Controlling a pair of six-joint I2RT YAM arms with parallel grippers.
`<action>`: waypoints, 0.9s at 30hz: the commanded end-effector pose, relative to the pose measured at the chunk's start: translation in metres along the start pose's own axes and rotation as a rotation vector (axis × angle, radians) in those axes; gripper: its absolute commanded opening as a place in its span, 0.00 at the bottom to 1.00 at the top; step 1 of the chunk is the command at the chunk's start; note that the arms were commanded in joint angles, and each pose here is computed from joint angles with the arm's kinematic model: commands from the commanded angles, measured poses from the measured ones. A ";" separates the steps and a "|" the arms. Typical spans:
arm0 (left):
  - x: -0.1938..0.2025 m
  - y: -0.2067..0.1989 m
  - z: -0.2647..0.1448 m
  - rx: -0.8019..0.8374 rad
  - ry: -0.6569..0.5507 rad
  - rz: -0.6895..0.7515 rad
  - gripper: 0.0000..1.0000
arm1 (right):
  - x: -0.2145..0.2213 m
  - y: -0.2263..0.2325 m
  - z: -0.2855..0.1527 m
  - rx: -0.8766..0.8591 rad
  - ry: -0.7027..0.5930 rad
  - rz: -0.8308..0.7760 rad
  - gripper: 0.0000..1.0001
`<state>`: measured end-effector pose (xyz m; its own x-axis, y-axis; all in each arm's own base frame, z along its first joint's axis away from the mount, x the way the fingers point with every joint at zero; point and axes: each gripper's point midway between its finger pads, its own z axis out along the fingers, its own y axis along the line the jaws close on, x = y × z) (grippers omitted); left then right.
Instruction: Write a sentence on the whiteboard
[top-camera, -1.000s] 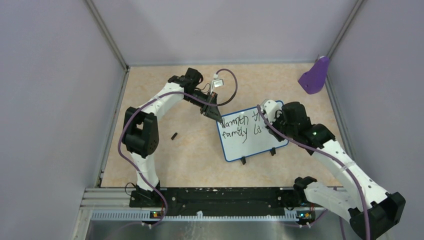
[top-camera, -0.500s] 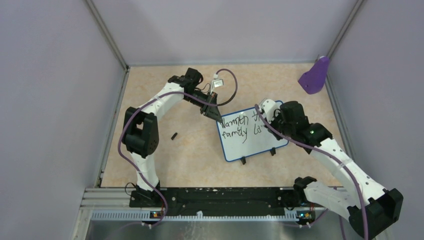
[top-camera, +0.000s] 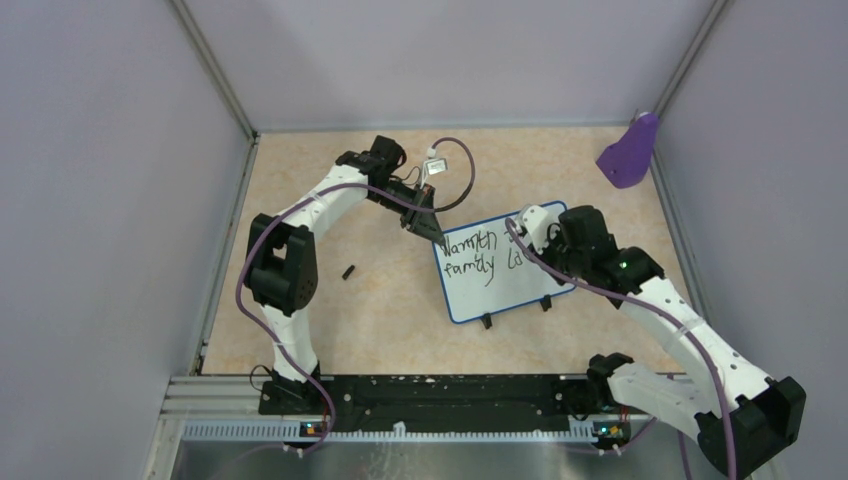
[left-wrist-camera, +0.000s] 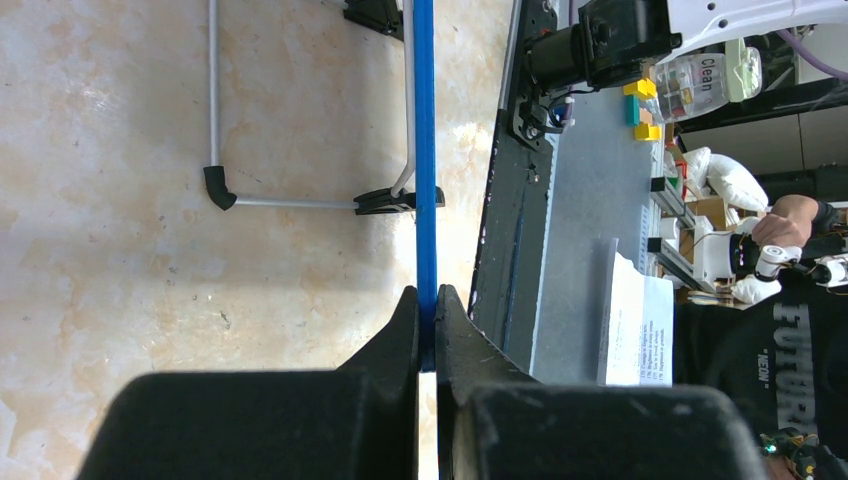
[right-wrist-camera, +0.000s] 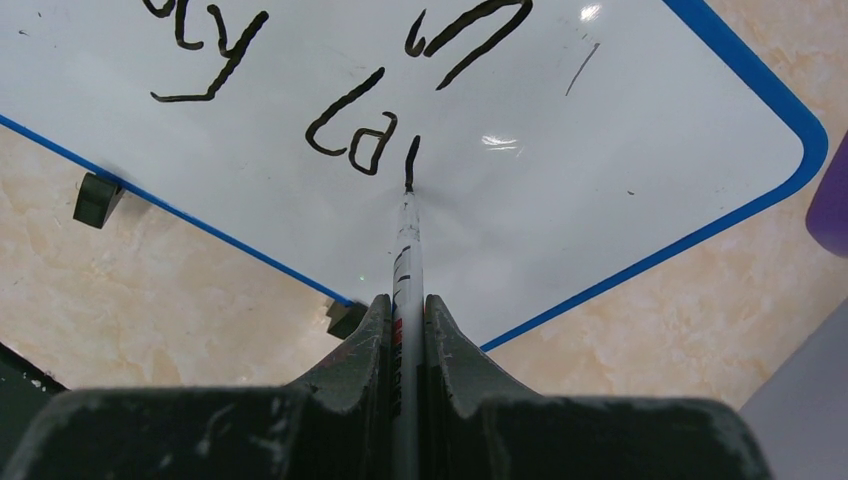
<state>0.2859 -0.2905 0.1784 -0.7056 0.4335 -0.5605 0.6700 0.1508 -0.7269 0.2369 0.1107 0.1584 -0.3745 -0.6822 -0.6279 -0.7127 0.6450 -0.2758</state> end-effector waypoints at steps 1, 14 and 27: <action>-0.004 0.014 0.001 -0.036 0.004 0.052 0.00 | 0.002 -0.004 0.002 0.016 0.009 -0.008 0.00; -0.003 0.014 0.001 -0.039 0.006 0.050 0.00 | -0.031 -0.040 -0.017 0.194 -0.104 0.102 0.00; -0.003 0.013 0.001 -0.037 0.006 0.055 0.00 | -0.020 -0.026 -0.027 0.118 -0.075 0.057 0.00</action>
<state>0.2858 -0.2905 0.1783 -0.7054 0.4341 -0.5604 0.6700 0.1502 -0.7270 0.2494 0.0999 0.1831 -0.3952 -0.6149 -0.6824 -0.6078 0.7321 -0.3077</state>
